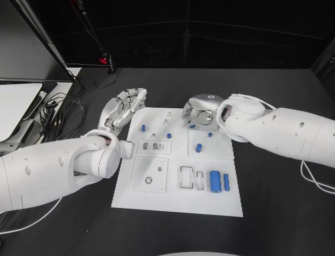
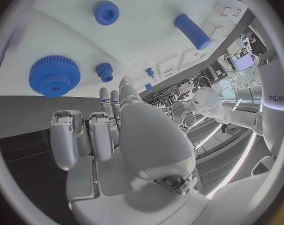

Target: Assemble the parts on the task board

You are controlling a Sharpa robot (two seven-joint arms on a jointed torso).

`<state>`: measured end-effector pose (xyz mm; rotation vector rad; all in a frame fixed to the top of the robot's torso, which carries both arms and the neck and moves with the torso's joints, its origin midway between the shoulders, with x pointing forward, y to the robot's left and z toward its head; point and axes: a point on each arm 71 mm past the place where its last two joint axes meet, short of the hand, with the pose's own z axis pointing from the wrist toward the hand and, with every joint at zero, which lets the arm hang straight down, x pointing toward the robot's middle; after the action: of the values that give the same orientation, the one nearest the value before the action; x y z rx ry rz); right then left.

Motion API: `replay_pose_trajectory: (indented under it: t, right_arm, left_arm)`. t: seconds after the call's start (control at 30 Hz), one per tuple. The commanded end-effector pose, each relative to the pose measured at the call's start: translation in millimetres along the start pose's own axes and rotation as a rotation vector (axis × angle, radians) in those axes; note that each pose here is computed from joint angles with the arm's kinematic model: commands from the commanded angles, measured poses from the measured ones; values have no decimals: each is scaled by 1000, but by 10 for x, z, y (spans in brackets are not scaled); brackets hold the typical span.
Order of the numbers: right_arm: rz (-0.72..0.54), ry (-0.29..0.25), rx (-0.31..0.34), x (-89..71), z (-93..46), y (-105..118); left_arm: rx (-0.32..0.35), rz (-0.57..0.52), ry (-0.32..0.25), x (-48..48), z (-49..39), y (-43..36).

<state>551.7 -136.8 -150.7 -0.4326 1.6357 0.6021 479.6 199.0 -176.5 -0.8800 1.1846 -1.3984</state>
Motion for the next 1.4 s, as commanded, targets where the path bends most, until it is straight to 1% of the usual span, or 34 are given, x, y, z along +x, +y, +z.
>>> replay_pose_trajectory:
  t: [0.03,0.27,0.63,1.4]
  right_arm:
    - [-37,37,17,16,-3,-7]
    - [-39,40,19,25,-20,-3]
    - [-51,57,69,39,-37,-54]
    - [-60,85,109,62,-56,-73]
  left_arm:
    - [326,-3,11,8,-27,-234]
    - [324,0,8,-8,-22,-228]
    - [320,4,5,-19,-16,-220]
    - [315,5,3,-35,-15,-214]
